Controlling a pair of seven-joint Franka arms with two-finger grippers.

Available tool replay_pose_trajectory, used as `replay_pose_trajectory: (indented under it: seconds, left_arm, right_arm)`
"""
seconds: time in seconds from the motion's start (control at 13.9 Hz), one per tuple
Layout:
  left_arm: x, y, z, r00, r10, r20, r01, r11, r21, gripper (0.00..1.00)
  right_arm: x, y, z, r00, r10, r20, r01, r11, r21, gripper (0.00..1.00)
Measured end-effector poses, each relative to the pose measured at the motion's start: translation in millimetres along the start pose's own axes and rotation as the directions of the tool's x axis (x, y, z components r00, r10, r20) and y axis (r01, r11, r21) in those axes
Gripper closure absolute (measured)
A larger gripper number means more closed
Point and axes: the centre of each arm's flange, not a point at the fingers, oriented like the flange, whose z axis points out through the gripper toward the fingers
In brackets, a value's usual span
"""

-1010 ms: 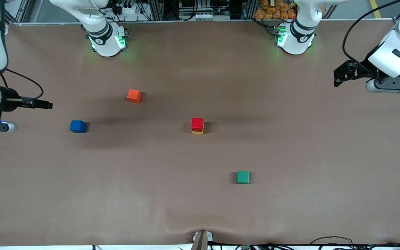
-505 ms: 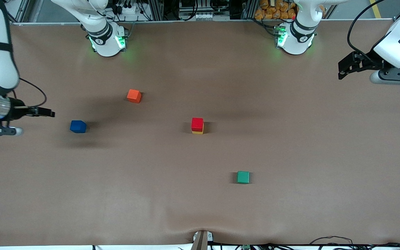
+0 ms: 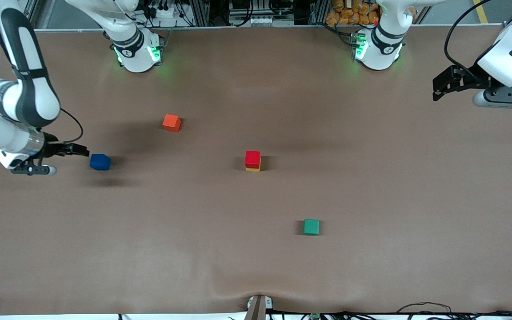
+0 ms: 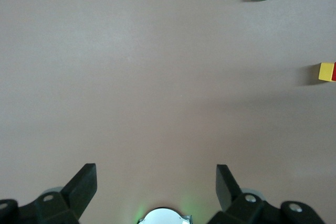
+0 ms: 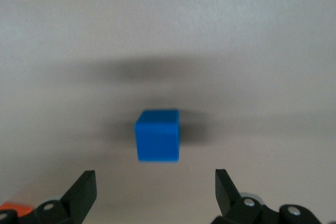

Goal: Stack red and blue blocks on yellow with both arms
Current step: 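Lower the open right gripper over the blue cube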

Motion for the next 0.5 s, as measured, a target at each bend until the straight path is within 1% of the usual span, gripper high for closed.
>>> replay_pose_trajectory:
  seconds: [0.14, 0.36, 0.5]
  left_arm:
    - [0.3, -6.6, 0.1, 1.000, -0.013, 0.000, 0.013, 1.000, 0.000, 0.00]
    - [-1.8, -11.8, -0.2, 1.000, -0.023, 0.010, 0.023, 1.000, 0.000, 0.00]
    - [-3.3, -11.8, -0.5, 1.000, -0.023, 0.016, 0.023, 1.000, 0.001, 0.00]
  right_arm:
    - [7.5, 2.3, 28.9, 1.000, -0.009, -0.006, 0.009, 1.000, -0.009, 0.00]
    - [8.1, 6.3, 65.2, 1.000, -0.004, 0.018, 0.004, 1.000, -0.012, 0.00]
    - [8.0, 7.2, 73.2, 1.000, -0.002, 0.027, 0.003, 1.000, -0.012, 0.00]
